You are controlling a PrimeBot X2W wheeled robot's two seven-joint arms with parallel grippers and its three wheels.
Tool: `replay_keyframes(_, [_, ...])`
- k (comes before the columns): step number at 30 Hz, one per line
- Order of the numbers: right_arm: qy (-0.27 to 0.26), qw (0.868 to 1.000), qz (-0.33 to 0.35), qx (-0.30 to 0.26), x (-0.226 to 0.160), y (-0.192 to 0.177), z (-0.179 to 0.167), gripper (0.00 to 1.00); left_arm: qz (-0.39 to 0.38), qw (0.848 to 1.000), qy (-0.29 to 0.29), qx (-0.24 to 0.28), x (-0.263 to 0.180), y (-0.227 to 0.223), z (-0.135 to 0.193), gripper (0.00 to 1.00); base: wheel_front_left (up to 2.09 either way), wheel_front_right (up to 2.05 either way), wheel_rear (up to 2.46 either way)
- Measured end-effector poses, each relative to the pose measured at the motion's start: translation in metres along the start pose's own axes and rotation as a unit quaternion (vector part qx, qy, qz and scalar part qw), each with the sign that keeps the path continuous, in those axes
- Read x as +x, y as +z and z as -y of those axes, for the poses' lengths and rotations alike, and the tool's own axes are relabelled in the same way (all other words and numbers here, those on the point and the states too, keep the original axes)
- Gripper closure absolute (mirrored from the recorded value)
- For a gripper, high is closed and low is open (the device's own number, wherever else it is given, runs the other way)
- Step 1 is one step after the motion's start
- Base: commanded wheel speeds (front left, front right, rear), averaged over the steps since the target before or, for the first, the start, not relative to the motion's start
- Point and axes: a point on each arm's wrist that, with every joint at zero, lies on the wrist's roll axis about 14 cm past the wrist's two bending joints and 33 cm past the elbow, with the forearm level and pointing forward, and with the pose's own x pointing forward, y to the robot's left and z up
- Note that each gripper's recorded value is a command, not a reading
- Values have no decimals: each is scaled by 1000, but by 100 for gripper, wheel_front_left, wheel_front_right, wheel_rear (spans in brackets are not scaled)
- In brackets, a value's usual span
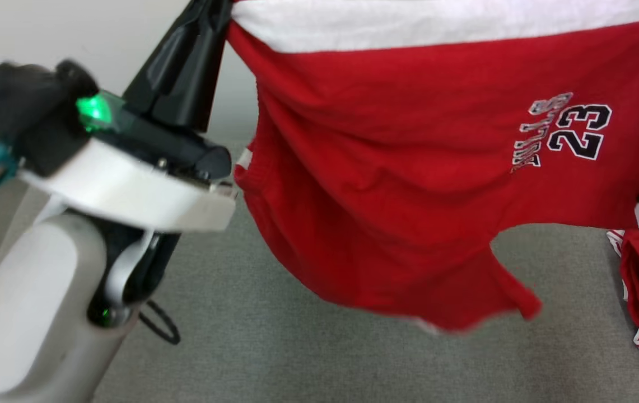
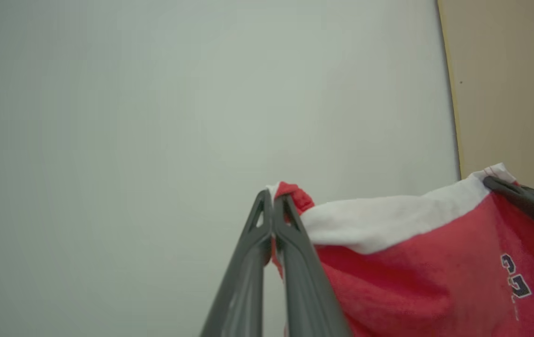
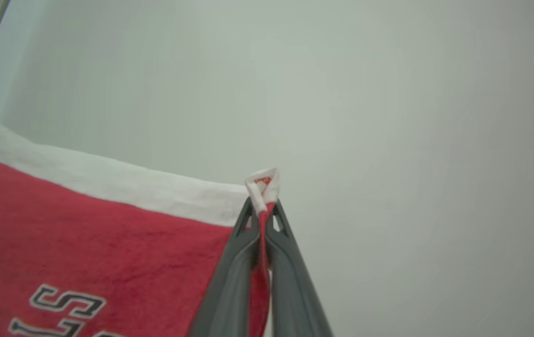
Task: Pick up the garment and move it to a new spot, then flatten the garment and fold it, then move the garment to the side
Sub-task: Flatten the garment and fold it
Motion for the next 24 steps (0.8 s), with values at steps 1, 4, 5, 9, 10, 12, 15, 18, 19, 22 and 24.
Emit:
replay_keyframes(1, [0,1000,-9,5,3,-7,1,100,-16,1000,4,-16,3,-12,-2,100,0,0,0])
replay_keyframes(4, [-1,999,-45,22,14,-39,4,100,-83,995,29,-51,9,-63,-18,100,0,0,0])
replay_keyframes(5, [-1,998,-61,25,18,-53,5,100,-105,991,42,-66,11,-82,-24,100,0,0,0])
replay_keyframes(9, [-7,995,-91,40,42,-89,12,100,-158,978,96,-97,17,-146,-48,100,0,0,0])
replay_keyframes(10, [-9,995,-94,43,49,-94,13,100,-160,976,110,-97,20,-154,-55,100,0,0,0])
replay_keyframes(12, [-11,995,-85,50,65,-94,14,100,-143,975,136,-100,32,-158,-69,100,0,0,0])
replay_keyframes(15, [-19,996,-66,58,88,-88,15,100,-120,973,167,-101,47,-159,-85,100,0,0,0])
replay_keyframes(18, [-22,993,-89,77,96,-106,9,100,-141,961,206,-118,43,-180,-99,100,0,0,0])
replay_keyframes(19, [-20,990,-110,81,94,-120,4,100,-165,954,220,-121,33,-195,-102,100,0,0,0])
replay_keyframes(22, [-14,978,-178,107,76,-170,-17,100,-240,923,266,-140,-11,-247,-104,100,0,0,0])
replay_keyframes(24, [-14,966,-226,123,57,-206,-28,100,-290,901,285,-151,-45,-280,-99,100,0,0,0])
